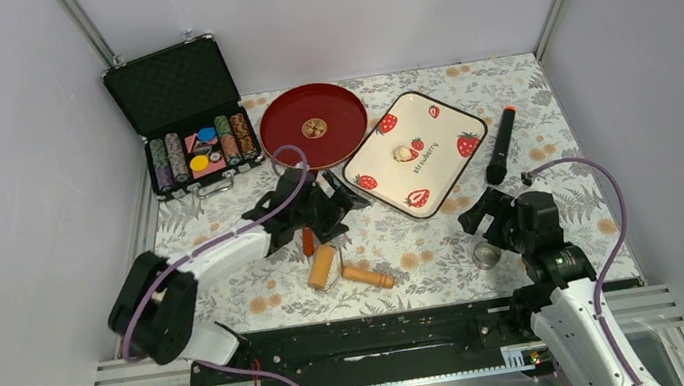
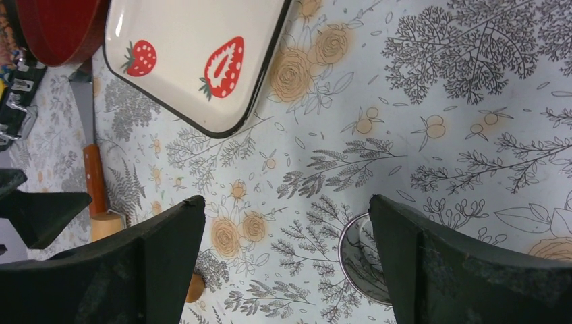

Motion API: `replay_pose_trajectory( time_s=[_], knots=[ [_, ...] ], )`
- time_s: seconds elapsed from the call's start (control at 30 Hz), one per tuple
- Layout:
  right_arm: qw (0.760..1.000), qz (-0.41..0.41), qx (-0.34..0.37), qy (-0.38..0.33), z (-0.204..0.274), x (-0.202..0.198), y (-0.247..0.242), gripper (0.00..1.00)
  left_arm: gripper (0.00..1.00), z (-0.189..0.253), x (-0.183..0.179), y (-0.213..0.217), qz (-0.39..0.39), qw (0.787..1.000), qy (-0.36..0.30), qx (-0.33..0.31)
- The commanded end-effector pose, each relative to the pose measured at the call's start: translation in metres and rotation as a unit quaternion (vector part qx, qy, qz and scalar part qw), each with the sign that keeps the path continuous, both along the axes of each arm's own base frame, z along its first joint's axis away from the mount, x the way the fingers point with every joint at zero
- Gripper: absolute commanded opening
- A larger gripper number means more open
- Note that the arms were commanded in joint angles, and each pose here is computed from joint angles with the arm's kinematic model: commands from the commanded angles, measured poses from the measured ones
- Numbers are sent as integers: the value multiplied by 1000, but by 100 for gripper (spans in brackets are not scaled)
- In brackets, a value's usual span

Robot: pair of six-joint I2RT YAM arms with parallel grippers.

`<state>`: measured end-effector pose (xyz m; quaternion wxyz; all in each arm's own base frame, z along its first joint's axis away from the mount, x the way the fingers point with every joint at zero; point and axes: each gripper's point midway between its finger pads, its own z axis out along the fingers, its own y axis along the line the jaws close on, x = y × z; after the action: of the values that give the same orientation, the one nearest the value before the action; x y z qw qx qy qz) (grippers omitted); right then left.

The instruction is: Roll out the dumpling wrappers from the dough

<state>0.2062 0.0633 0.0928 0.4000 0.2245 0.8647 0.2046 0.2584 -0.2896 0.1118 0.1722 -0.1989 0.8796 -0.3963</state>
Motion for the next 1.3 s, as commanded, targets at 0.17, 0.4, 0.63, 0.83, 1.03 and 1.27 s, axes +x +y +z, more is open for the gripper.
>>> replay_pose_trajectory(
  time_s=[0.17, 0.4, 0.63, 0.83, 1.03, 1.27],
  knots=[
    [1000, 0, -8, -11, -1, 7, -1, 99, 76, -6, 51, -70, 50, 995, 2, -90],
    [1000, 5, -5, -10, -3, 10, 1, 99, 61, -34, 63, -91, 60, 994, 22, -84],
    [1000, 10, -4, -6, -5, 11, 3, 99, 49, -58, 70, -88, 86, 993, 45, -61],
    [1000, 11, -5, -3, -6, 11, 3, 99, 42, -79, 73, -88, 104, 991, 68, -55],
    [1000, 12, -4, -1, -7, 12, 3, 99, 38, -90, 77, -86, 123, 988, 79, -46],
    [1000, 14, -4, 3, -7, 11, 4, 99, 25, -104, 80, -85, 127, 986, 98, -39]
  ],
)
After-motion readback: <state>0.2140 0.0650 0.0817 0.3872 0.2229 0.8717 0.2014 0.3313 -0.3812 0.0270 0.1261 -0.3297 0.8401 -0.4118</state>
